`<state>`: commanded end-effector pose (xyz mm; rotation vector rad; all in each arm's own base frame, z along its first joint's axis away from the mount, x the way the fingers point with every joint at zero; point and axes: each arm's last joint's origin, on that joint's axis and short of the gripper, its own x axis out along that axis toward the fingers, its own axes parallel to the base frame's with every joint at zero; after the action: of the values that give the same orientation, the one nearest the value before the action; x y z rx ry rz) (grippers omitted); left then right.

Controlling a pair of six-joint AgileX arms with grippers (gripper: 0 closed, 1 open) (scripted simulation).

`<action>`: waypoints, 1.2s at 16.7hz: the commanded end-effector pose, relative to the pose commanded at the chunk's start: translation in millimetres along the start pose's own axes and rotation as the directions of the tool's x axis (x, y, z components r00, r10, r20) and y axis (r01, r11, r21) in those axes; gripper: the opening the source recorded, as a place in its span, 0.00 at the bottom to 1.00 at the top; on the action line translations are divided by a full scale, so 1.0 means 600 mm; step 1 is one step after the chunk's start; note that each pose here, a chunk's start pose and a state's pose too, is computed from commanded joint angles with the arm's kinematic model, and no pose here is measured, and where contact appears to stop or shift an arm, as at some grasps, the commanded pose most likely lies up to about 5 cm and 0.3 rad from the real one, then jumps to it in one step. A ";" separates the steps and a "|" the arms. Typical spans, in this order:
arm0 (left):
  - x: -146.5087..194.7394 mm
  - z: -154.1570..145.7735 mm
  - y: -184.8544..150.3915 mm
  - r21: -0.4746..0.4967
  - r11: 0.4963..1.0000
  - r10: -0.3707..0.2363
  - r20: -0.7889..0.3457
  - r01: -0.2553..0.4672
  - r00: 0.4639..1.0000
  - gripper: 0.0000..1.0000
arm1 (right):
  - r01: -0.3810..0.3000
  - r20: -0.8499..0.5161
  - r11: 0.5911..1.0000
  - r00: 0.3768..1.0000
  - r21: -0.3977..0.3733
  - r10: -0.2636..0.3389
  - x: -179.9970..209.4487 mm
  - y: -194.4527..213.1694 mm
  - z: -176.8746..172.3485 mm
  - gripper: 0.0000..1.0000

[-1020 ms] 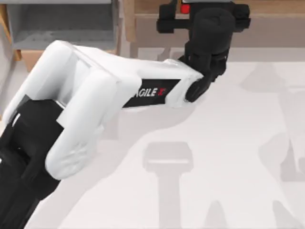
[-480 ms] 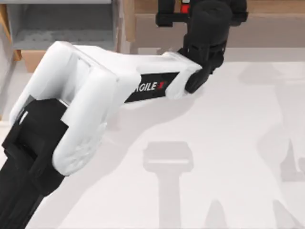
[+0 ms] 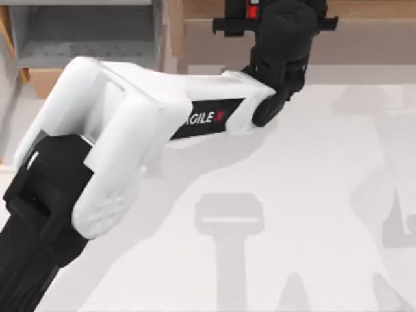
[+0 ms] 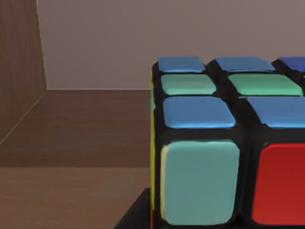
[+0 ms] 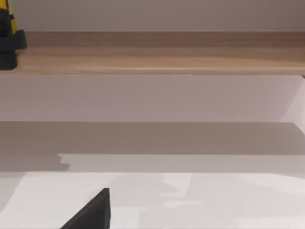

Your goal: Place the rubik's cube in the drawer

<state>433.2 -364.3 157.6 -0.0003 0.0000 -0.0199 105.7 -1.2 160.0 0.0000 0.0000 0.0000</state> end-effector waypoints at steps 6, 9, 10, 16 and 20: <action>0.000 0.000 0.000 0.000 1.000 0.000 0.000 0.000 1.000 0.00 | 0.000 0.000 1.000 1.000 0.000 0.000 0.000 0.000 0.000 1.00; 0.000 0.000 0.000 0.000 1.000 0.000 0.000 0.000 1.000 0.00 | 0.000 0.000 1.000 1.000 0.000 0.000 0.000 0.000 0.000 1.00; 0.000 0.000 0.000 0.000 1.000 0.000 0.000 0.000 1.000 0.00 | 0.000 0.000 1.000 1.000 0.000 0.000 0.000 0.000 0.000 1.00; -0.012 0.014 -0.001 0.001 1.000 0.001 0.002 -0.001 1.000 0.00 | 0.000 0.000 1.000 1.000 0.000 0.000 0.000 0.000 0.000 1.00; -0.035 0.035 -0.003 0.000 1.000 -0.004 0.002 0.004 1.000 0.00 | 0.000 0.000 1.000 1.000 0.000 0.000 0.000 0.000 0.000 1.00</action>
<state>411.9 -365.5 178.5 -0.0002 -0.0016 -0.0234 105.7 -1.2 160.0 0.0000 0.0000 0.0000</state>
